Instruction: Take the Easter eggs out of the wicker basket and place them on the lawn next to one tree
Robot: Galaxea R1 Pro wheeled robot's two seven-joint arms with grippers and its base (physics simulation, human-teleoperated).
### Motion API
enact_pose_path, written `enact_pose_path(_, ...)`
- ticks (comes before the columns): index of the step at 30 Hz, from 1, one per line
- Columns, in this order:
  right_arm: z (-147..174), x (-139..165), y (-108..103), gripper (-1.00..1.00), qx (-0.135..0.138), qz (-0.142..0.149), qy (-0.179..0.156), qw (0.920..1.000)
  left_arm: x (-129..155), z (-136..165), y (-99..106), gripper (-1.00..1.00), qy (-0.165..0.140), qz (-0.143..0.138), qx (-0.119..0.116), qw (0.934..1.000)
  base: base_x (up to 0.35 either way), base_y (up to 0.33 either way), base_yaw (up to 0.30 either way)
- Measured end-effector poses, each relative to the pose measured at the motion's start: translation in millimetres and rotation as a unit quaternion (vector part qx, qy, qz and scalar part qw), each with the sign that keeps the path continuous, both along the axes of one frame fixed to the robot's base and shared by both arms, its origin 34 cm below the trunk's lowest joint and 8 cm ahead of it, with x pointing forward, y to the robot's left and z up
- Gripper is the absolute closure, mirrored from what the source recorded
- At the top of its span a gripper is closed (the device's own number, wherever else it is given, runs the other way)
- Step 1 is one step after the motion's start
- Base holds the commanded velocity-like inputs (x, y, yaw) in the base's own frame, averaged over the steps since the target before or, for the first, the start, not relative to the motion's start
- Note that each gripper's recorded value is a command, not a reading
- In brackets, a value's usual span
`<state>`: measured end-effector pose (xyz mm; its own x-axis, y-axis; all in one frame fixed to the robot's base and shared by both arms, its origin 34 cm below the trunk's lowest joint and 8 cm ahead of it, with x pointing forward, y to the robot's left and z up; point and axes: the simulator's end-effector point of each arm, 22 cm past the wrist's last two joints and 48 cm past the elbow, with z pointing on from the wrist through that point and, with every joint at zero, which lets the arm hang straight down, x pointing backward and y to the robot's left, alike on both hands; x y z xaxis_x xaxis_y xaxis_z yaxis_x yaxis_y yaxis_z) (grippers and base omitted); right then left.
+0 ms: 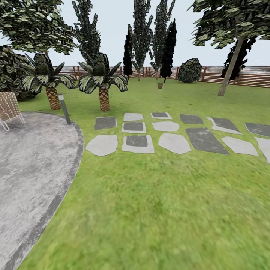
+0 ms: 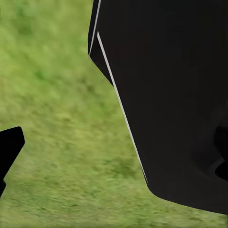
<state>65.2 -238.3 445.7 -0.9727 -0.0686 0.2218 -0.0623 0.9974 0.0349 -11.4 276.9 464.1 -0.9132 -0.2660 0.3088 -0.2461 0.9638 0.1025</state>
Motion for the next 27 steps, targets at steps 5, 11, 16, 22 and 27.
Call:
enact_pose_path(5, 0.0, 0.0, 0.0, -1.0, 0.0, 0.0, 0.0, 1.0, 0.0, 0.0, -0.1, -1.0, 0.0, 0.0, 0.0, 1.0, 0.331, 0.0, -0.006)
enact_pose_path(11, 0.0, -0.1, 0.0, -1.0, 0.0, 0.0, 0.0, 1.0, 0.1, 0.0, 0.1, -1.0, 0.0, 0.0, 0.0, 1.0, 0.331, 0.0, -0.229)
enact_pose_path(16, 0.0, -0.1, 0.0, -1.0, 0.0, 0.0, 0.0, 1.0, 0.1, 0.0, 0.4, -1.0, 0.0, 0.0, 0.0, 1.0, 0.332, 0.0, -0.281)
enact_pose_path(22, -0.5, 0.3, 0.0, -1.0, 0.0, 0.0, -0.001, 1.0, 0.2, -0.6, 0.5, -1.0, -0.001, 0.0, 0.0, 1.0, 0.331, 0.0, -0.065)
enact_pose_path(27, 0.0, 0.0, 0.0, -1.0, 0.0, 0.0, 0.0, 1.0, 0.0, 0.0, 0.1, -1.0, 0.0, 0.0, 0.0, 1.0, 0.331, 0.0, -0.004)
